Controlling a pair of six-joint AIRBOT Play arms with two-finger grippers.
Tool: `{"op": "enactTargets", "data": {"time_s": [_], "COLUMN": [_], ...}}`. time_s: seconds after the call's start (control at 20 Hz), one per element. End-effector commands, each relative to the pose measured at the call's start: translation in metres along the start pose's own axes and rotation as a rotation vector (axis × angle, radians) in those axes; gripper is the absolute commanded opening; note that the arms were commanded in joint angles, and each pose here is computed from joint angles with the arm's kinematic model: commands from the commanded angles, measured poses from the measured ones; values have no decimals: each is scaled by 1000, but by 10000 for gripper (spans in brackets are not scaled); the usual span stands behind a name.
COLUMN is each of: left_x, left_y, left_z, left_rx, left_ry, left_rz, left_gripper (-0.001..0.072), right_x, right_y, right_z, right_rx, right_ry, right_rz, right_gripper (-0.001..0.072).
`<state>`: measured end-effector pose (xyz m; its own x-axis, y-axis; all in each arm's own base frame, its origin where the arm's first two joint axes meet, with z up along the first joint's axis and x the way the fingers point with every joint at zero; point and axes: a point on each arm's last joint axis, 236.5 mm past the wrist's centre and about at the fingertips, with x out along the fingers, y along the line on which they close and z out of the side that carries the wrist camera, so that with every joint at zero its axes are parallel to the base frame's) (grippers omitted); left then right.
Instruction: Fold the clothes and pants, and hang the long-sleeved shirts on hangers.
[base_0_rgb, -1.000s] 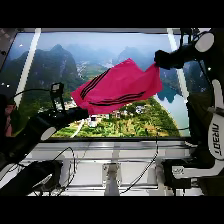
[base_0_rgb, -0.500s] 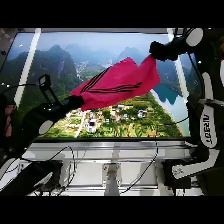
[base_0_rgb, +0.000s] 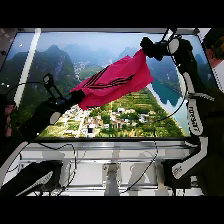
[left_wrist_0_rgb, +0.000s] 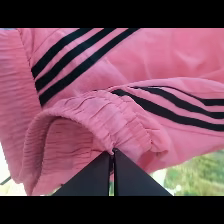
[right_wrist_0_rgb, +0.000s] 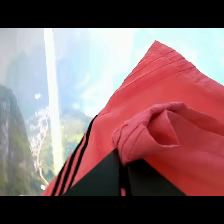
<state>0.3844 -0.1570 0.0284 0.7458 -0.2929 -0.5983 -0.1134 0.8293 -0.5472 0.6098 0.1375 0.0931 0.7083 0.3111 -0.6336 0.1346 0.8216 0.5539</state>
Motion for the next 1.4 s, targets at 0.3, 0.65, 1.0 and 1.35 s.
{"op": "enactTargets", "data": {"time_s": [0.3,0.65,1.0,1.35], "left_x": [10,51,35,-38], "left_y": [9,95,83,8], "left_z": [68,109,141,171], "left_rx": [-69,-533,-454,-119], "left_ry": [-221,-359,-463,-551], "left_rz": [-84,-66,-162,-303], "left_gripper": [9,529,527,528], "right_x": [36,58,40,3], "right_y": [-7,26,-49,-156], "right_z": [14,37,11,22], "right_rx": [432,525,333,308], "right_ry": [-77,-20,196,267], "right_rz": [53,314,197,48], "right_gripper": [10,428,429,503]}}
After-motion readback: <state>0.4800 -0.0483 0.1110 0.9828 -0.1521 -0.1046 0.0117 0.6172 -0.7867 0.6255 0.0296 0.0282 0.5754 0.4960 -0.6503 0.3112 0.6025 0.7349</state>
